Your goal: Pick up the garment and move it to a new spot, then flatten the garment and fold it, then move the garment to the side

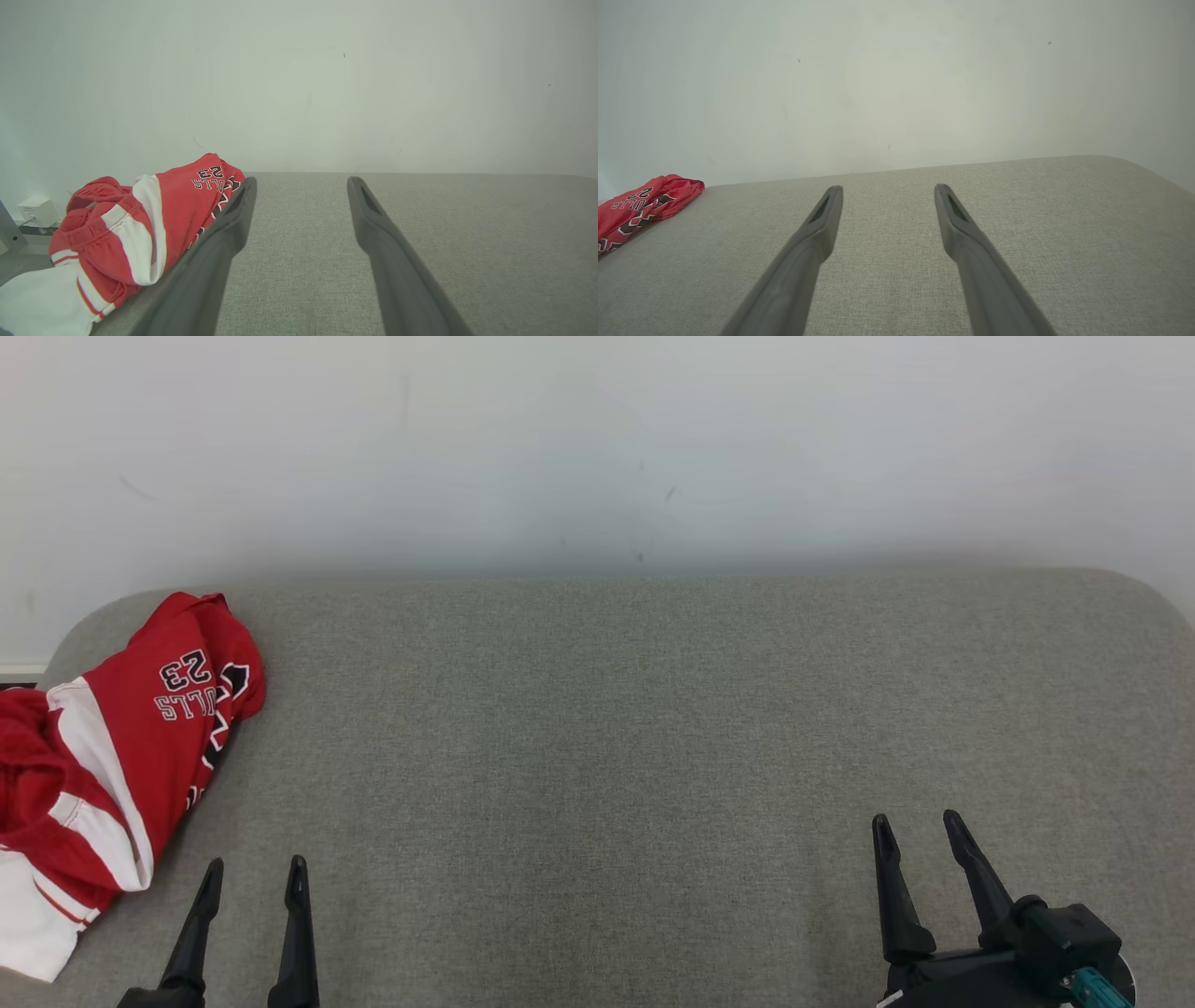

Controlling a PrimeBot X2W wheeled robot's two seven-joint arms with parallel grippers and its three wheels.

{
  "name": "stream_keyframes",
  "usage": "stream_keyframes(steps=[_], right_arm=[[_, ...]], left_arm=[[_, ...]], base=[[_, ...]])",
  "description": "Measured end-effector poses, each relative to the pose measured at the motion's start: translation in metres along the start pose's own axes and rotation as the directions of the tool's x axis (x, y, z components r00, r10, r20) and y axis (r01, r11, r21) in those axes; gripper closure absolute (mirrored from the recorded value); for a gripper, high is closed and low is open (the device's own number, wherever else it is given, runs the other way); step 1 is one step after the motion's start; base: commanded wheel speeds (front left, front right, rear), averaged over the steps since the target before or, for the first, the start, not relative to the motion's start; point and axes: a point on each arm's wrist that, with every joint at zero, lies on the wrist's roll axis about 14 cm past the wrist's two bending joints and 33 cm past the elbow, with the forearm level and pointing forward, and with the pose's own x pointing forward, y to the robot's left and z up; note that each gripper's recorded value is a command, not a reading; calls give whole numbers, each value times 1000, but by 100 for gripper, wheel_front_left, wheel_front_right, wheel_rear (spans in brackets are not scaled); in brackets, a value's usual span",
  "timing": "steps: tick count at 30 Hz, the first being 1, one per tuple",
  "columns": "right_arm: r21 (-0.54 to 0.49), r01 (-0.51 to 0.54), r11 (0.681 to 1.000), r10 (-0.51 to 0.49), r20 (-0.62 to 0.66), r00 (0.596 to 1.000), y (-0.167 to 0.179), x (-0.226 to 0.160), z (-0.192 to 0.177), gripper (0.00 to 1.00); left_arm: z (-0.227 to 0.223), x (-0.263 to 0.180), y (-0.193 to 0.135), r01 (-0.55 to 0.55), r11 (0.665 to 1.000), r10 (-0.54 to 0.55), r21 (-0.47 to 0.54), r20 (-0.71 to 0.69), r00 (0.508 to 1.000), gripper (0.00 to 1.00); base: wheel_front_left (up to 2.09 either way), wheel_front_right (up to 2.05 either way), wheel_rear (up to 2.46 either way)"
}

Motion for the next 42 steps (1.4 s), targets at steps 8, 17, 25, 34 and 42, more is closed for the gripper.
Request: stream_keyframes(steps=[8,17,25,34,42], right_arm=[[3,-9,1000,9,-9,1000,3,2,-2,0],[20,-83,996,84,-36,996,27,13,-12,0],[40,-177,983,179,-66,982,59,26,-23,0],[63,-302,951,307,-93,947,104,38,-34,0],[81,-404,911,411,-112,905,143,44,-43,0]], left_arm=[[-2,-3,3,-9,1000,9,0,-8,1000,0],[-4,-19,28,-89,996,89,6,-22,996,0],[-3,-46,60,-193,981,193,24,-30,981,0],[1,-85,97,-327,944,329,52,-31,944,0],[7,-121,125,-441,895,444,71,-24,896,0]], base=[[0,0,0],[0,0,0],[0,0,0],[0,0,0],[0,0,0]])
